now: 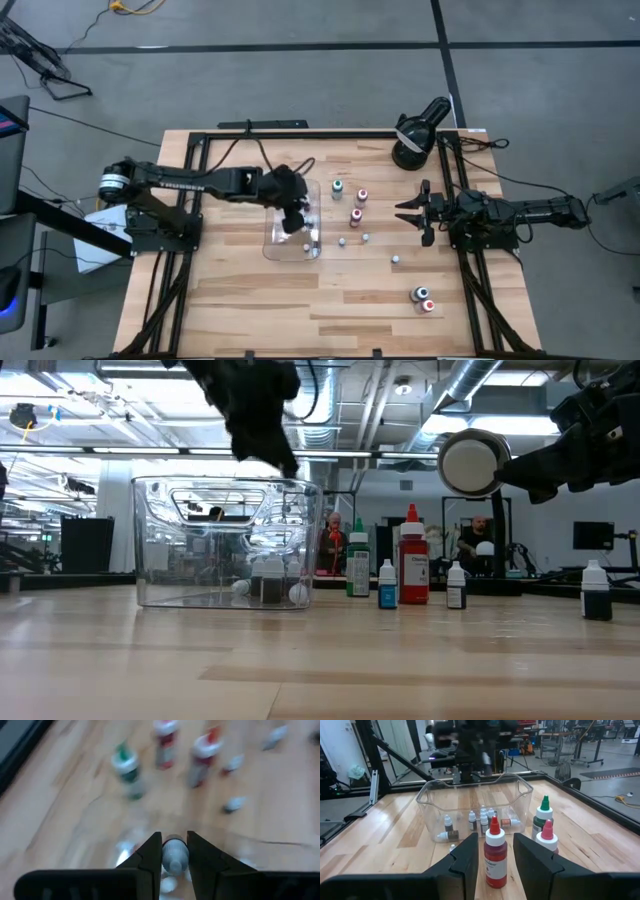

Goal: Pick & Place food coloring
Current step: Put the bottom small red food coloring bottle into the transparent bin

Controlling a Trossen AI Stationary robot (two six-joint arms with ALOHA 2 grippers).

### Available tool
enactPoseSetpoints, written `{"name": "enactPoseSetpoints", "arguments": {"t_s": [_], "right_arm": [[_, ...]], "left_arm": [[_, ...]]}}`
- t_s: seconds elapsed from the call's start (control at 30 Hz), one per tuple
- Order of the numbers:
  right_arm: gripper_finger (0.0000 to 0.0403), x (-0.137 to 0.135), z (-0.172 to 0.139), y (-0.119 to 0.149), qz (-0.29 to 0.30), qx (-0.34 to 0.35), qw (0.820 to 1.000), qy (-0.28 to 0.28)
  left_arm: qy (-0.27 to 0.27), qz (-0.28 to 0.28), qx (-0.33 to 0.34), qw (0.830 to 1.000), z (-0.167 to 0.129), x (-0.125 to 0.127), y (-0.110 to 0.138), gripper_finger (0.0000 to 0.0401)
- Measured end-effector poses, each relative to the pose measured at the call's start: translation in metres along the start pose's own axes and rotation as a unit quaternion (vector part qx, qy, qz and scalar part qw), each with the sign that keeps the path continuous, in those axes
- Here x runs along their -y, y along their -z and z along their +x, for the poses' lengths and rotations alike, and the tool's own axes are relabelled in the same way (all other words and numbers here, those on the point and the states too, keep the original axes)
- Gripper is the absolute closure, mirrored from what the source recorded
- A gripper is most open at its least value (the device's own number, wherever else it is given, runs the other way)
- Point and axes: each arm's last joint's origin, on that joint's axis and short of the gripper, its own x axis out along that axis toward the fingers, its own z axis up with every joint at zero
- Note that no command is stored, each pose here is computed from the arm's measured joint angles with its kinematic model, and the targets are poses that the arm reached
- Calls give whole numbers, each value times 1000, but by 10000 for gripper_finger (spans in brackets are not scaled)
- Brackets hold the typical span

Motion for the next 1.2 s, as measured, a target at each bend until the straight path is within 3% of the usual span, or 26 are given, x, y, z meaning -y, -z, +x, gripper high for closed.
{"name": "enactPoseSetpoints", "arguments": {"t_s": [0.13, 0.3, 0.6, 0.8, 1.03, 1.2], "right_arm": [[290, 0, 0, 0, 0, 0, 1000, 0], [290, 0, 0, 0, 0, 0, 1000, 0], [290, 0, 0, 0, 0, 0, 1000, 0], [290, 0, 0, 0, 0, 0, 1000, 0], [290, 0, 0, 0, 0, 0, 1000, 0], [290, 0, 0, 0, 0, 0, 1000, 0]], "left_arm": [[-33, -14, -36, 999, 3, -15, 5, 340], [-40, 11, -48, 998, 3, -21, 7, 340], [-36, 134, -127, 982, 48, -18, 27, 339], [-17, 202, -134, 970, 69, -14, 33, 339], [22, 278, -152, 948, 82, -4, 42, 339], [9, 293, -160, 943, 82, -4, 43, 339]]}}
